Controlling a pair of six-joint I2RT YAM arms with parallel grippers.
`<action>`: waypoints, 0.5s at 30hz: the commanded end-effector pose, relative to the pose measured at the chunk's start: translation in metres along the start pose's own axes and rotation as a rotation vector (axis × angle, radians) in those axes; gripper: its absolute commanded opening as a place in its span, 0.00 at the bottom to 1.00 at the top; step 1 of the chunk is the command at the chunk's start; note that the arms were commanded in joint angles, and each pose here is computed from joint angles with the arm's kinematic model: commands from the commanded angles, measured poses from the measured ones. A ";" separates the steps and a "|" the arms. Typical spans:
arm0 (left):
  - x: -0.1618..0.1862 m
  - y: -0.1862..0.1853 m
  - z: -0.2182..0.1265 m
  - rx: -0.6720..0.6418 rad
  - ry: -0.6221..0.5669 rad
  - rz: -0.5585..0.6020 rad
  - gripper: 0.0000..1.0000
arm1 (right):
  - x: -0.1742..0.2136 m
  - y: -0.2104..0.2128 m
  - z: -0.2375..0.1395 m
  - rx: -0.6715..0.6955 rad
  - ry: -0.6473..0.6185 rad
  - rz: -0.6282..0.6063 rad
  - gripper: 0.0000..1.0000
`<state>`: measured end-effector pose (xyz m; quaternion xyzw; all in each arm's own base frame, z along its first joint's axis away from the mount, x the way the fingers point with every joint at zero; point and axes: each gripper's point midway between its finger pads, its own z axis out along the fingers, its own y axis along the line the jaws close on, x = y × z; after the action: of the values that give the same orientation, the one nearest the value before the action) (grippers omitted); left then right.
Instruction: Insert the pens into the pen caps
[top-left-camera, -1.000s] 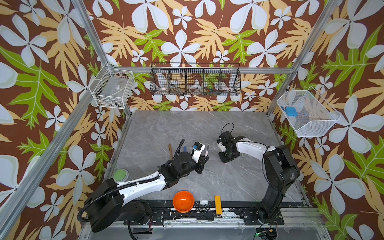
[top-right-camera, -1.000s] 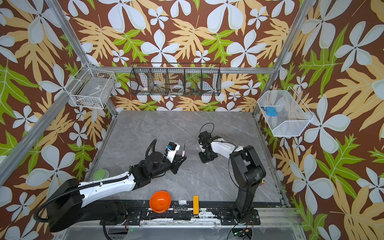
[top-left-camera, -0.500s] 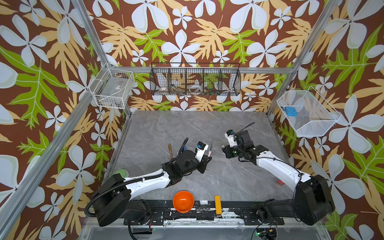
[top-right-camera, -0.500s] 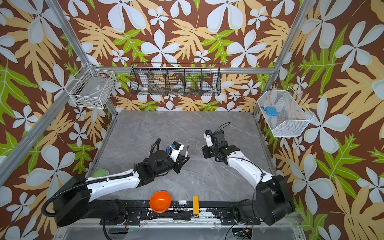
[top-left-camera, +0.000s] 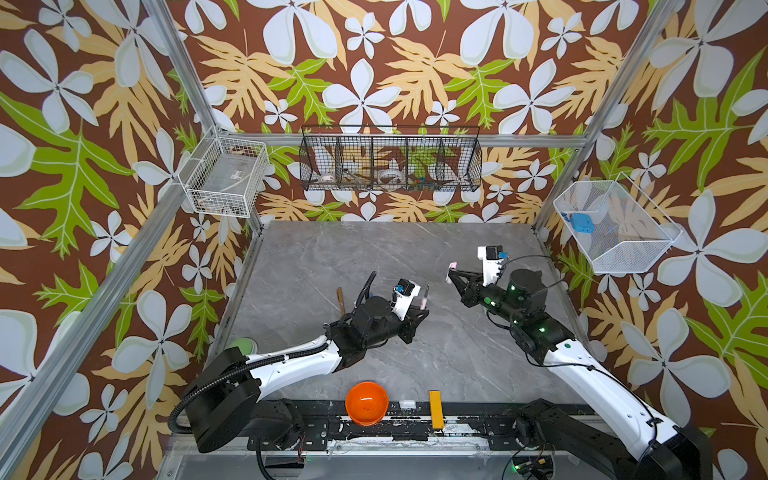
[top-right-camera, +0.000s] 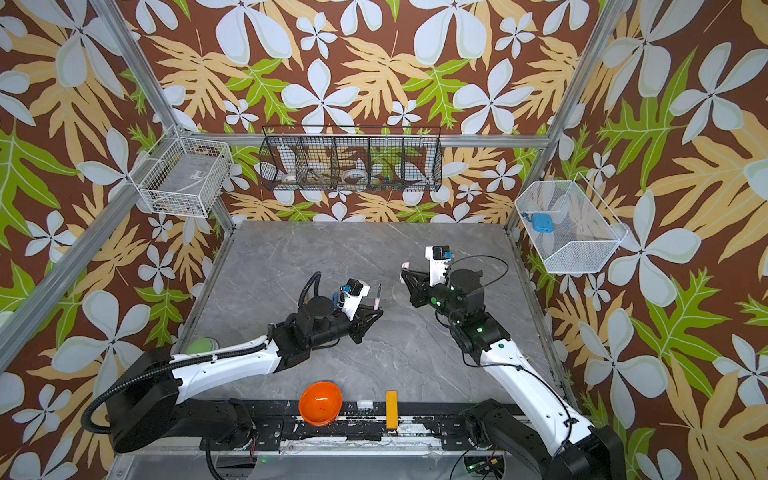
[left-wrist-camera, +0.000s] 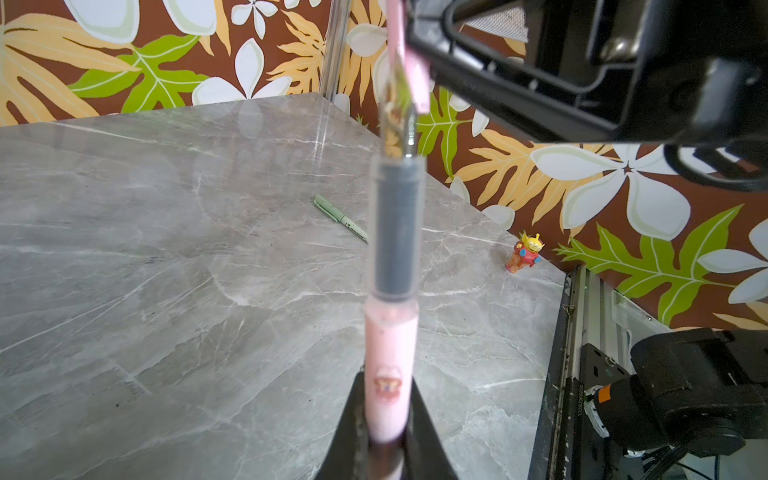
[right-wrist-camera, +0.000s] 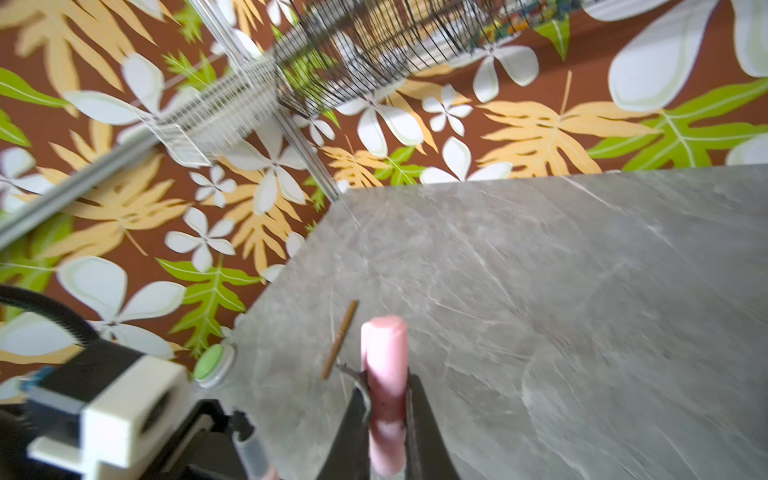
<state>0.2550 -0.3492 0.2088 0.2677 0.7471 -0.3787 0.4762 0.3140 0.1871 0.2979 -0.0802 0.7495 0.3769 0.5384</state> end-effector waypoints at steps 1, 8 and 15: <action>-0.020 -0.013 -0.002 0.054 -0.066 0.012 0.00 | -0.029 0.033 -0.005 -0.133 -0.118 0.008 0.13; -0.025 -0.020 -0.002 0.088 -0.080 0.004 0.00 | -0.031 0.061 -0.006 -0.220 -0.134 -0.029 0.14; -0.027 -0.022 -0.003 0.094 -0.086 0.001 0.00 | -0.027 0.068 -0.003 -0.251 -0.121 -0.024 0.14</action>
<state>0.2494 -0.3570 0.2272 0.2742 0.7233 -0.4096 0.4836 0.2919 0.2202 0.3424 -0.1223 0.6805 0.4496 0.5655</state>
